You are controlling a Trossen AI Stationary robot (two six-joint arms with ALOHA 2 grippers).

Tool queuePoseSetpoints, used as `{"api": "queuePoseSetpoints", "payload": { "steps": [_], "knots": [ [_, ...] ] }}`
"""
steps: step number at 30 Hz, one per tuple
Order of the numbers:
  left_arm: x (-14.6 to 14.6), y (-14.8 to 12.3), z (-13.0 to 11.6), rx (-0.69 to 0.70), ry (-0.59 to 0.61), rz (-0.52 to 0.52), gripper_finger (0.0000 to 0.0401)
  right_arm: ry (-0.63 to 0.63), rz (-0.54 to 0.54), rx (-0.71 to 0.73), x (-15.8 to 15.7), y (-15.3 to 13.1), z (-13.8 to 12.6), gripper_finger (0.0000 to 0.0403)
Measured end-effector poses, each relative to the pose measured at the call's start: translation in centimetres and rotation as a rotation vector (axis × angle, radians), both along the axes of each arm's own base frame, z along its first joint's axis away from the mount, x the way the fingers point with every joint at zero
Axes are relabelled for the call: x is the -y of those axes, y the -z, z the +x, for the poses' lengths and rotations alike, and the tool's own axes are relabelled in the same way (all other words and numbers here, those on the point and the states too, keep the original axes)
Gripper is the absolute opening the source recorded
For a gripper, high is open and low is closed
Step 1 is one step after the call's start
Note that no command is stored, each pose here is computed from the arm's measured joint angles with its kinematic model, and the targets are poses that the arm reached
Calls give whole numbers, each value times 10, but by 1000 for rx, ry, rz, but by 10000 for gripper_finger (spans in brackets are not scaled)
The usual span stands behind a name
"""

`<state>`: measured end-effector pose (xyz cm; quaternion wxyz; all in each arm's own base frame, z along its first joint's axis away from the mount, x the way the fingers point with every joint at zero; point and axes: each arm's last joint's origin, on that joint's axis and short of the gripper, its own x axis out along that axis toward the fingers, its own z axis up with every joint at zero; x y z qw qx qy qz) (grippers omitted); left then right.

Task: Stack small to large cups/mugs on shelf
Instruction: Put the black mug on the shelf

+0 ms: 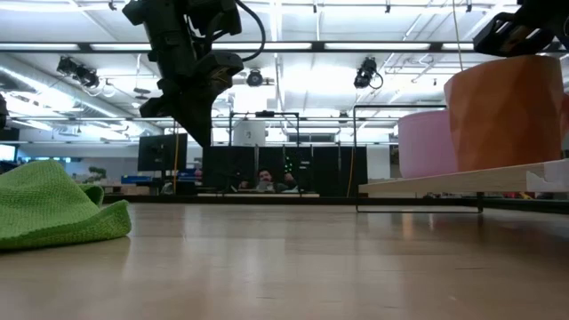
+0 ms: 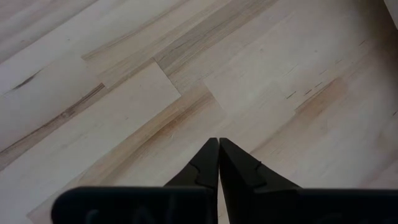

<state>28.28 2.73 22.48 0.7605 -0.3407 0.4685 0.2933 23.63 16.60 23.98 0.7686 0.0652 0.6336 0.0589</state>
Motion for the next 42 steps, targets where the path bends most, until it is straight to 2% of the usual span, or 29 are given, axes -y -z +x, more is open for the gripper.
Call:
{"api": "queuePoseSetpoints", "payload": {
  "steps": [42],
  "knots": [
    [-1, 0, 0, 1, -6, -2, 23, -12, 11, 45, 6, -1, 9, 49]
  ]
}}
